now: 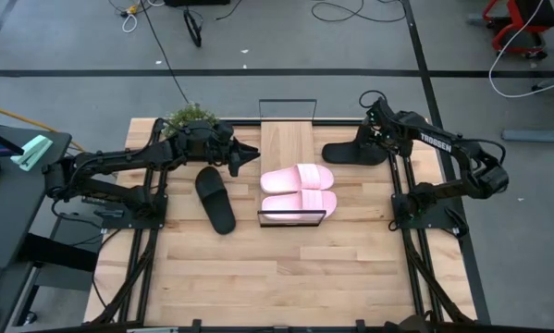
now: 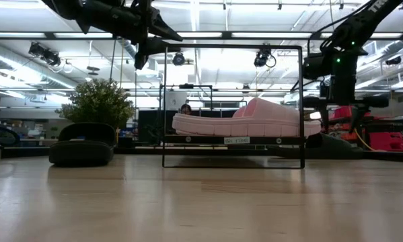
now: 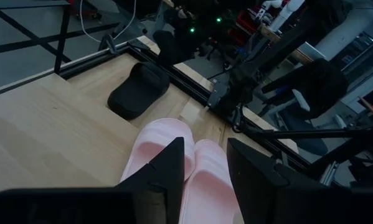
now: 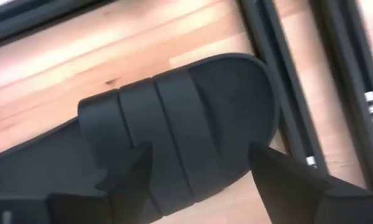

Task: Pick and place slides into the shelf
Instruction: Put the right black slides on the shelf

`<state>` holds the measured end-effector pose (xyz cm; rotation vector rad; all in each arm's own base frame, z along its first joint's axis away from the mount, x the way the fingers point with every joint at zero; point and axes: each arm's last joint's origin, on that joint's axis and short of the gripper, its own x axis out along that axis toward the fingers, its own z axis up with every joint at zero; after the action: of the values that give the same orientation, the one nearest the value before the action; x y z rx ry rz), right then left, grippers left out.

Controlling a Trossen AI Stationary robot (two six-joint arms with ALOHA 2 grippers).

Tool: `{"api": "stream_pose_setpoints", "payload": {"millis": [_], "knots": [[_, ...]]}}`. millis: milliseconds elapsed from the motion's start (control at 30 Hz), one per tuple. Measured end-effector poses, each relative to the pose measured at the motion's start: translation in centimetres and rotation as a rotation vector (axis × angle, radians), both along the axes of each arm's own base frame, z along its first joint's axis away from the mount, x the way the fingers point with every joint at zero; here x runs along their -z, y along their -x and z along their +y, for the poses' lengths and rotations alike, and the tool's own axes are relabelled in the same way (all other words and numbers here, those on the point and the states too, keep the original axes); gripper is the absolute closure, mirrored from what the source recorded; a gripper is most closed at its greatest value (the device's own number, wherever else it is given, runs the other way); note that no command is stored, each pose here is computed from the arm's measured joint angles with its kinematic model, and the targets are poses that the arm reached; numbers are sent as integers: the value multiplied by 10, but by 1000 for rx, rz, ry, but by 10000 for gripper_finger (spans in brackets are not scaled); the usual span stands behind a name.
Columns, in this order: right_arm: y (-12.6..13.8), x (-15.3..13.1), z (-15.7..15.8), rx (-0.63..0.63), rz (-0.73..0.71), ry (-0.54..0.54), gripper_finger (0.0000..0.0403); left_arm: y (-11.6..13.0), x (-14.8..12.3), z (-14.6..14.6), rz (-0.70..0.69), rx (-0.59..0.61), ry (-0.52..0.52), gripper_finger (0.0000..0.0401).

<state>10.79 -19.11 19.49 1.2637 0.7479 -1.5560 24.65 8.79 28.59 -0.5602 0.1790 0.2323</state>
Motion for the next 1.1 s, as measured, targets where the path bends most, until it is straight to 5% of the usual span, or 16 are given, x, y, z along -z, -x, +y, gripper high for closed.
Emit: {"api": "stream_pose_setpoints", "payload": {"millis": [767,1100], "knots": [[-2,36,-10,-20,-6,-68,135,0,0,0,-2,-5,12,282],[-2,48,-5,-3,-162,-7,158,0,0,0,-2,-5,11,287]]}}
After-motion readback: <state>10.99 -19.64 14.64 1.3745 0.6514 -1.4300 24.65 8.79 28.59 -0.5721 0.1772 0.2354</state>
